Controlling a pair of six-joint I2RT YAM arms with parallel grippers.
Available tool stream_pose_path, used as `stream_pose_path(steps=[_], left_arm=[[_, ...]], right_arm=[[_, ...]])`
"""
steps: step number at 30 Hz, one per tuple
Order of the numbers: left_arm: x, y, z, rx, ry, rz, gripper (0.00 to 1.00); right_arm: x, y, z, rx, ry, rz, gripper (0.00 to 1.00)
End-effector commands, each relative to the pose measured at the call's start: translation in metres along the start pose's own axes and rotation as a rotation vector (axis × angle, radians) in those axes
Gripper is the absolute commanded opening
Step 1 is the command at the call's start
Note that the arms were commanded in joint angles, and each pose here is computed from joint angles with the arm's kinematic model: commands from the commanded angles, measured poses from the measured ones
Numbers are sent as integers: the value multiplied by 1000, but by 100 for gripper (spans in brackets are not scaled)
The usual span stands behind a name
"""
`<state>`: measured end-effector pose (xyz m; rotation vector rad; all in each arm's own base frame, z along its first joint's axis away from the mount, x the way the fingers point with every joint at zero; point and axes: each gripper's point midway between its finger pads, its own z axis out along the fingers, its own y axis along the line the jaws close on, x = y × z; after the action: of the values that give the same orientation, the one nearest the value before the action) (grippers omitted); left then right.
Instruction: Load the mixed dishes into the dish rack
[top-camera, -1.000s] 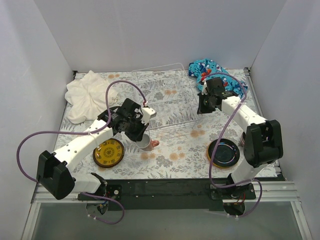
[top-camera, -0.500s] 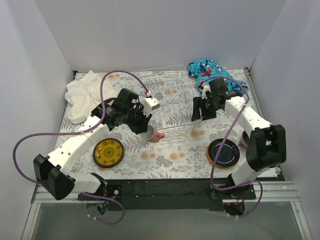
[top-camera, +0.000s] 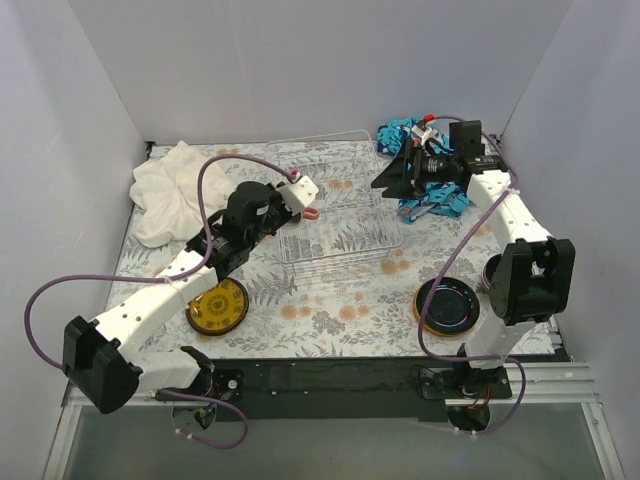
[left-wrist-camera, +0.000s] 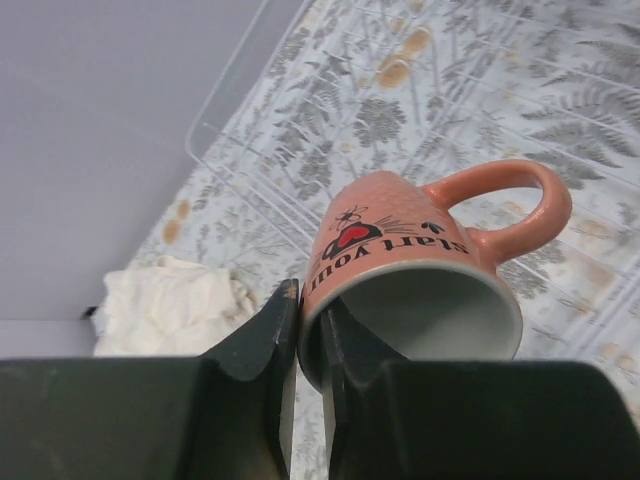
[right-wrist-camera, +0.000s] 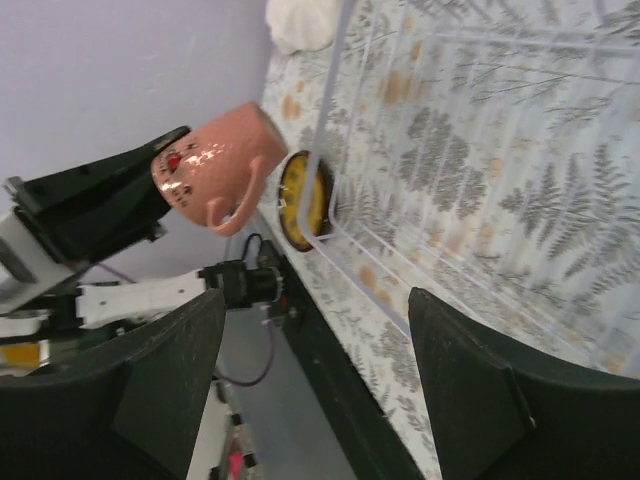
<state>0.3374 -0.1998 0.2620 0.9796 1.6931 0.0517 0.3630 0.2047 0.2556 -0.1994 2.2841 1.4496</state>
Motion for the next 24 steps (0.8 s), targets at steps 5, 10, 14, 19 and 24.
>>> stream_pose_path(steps=[5, 10, 14, 19, 24], left_arm=[[-76, 51, -2, -449, -312, 114, 0], [-87, 40, 6, -453, -332, 73, 0], [-89, 34, 10, -442, -335, 66, 0], [-97, 25, 12, -430, -358, 66, 0], [-101, 13, 16, -399, -369, 66, 0]], right_arm=[[-2, 51, 36, -278, 140, 200, 87], [-15, 48, 57, -285, 171, 243, 90], [-21, 51, 72, -300, 188, 255, 90], [-23, 56, 84, -317, 201, 246, 90], [-18, 67, 91, -338, 225, 242, 90]])
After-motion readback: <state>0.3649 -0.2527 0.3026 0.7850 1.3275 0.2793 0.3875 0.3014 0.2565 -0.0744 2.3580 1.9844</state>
